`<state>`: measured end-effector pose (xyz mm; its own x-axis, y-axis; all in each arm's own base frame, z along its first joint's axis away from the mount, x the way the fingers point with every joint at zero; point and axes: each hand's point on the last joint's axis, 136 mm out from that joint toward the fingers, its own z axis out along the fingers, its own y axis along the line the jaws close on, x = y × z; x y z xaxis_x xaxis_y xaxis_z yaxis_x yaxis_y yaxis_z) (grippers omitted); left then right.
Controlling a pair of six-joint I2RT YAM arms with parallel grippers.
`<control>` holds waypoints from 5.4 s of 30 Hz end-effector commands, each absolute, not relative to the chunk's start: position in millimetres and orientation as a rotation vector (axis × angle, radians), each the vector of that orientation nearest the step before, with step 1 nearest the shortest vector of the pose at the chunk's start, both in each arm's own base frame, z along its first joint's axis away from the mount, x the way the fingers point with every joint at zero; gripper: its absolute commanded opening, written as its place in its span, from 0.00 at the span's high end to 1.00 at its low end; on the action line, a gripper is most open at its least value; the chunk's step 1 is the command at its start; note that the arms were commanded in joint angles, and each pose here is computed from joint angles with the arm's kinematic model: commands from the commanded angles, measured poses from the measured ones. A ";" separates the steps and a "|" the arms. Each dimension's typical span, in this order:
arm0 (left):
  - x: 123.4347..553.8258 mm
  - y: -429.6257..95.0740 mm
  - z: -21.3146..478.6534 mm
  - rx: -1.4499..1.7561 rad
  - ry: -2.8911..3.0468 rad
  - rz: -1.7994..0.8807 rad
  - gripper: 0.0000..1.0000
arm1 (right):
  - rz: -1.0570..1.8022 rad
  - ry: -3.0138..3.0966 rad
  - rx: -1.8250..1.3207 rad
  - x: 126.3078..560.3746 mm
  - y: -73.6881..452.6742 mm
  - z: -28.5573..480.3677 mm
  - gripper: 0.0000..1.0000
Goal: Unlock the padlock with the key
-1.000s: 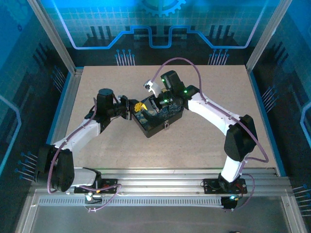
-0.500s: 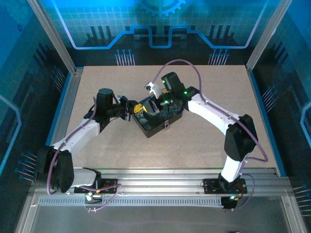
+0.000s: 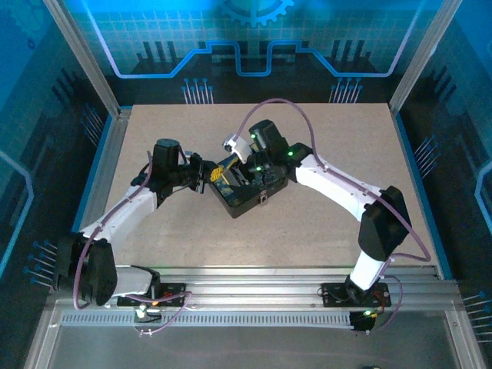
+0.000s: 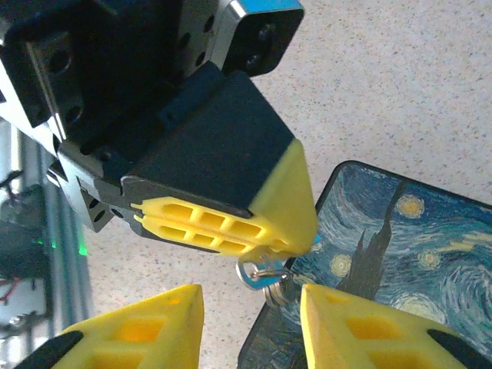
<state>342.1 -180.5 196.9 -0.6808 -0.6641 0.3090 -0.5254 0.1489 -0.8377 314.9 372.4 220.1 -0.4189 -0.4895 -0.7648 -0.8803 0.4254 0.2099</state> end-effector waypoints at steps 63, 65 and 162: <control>338.2 -176.7 224.6 -1.113 2.299 -1.529 1.00 | 0.156 1.568 -1.492 321.6 397.3 224.2 0.86; 338.4 -177.5 222.8 -1.116 2.302 -1.534 1.00 | 0.171 1.562 -1.491 319.9 398.5 226.0 0.87; 347.0 -210.6 243.4 -1.005 2.270 -1.755 1.00 | 1.024 1.747 -0.938 314.1 363.2 249.0 1.00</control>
<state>354.5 -203.1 233.1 -0.7493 -0.5902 0.3004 -0.4487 0.1190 -0.8857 311.4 356.0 245.8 -0.3686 -0.1539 -0.9168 -0.8805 0.3742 0.2912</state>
